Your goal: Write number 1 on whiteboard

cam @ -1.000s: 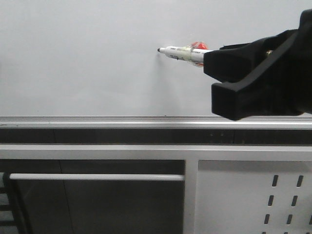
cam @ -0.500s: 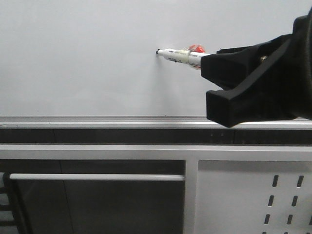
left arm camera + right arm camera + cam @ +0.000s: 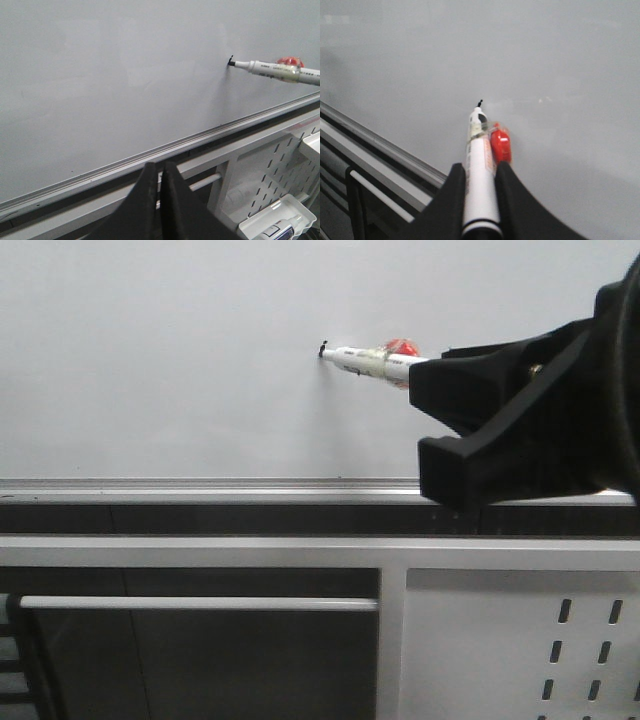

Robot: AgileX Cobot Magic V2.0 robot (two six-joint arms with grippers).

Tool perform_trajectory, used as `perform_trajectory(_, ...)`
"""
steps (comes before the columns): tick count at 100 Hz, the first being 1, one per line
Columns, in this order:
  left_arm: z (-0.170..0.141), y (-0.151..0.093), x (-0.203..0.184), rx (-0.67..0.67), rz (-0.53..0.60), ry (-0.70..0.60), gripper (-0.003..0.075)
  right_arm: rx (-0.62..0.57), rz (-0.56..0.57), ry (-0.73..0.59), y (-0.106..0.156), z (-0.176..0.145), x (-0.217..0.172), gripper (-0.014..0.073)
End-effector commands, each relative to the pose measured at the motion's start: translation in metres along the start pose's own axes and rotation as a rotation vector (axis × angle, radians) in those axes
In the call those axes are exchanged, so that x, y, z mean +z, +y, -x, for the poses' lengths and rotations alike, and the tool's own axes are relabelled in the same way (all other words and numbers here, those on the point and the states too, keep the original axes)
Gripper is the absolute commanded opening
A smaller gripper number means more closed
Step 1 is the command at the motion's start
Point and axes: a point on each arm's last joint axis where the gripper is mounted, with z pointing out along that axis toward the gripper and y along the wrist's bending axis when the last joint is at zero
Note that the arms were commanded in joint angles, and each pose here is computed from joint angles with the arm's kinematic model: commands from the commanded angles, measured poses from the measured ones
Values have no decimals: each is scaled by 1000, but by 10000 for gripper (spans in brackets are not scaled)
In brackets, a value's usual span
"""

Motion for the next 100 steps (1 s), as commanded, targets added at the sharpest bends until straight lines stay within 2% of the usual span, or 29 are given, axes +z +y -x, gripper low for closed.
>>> perform_trajectory(1, 16, -2, 0, -22, -18, -106, -18, -8, -42, -130, -2, 13, 4, -71)
perform_trajectory(21, 16, -2, 0, -22, -18, -106, -18, -26, -35, -78, 2, -2, 10, -71)
perform_trajectory(37, 16, -2, 0, -22, -18, -106, -18, 3, -29, -47, 4, -10, 12, -71)
perform_trajectory(63, 16, -2, 0, -22, -18, -106, -18, -2, -26, -66, 5, -9, 11, -71)
perform_trajectory(100, 15, -3, 0, 3, -28, -103, -18, 41, 127, -34, 30, -12, -41, -59)
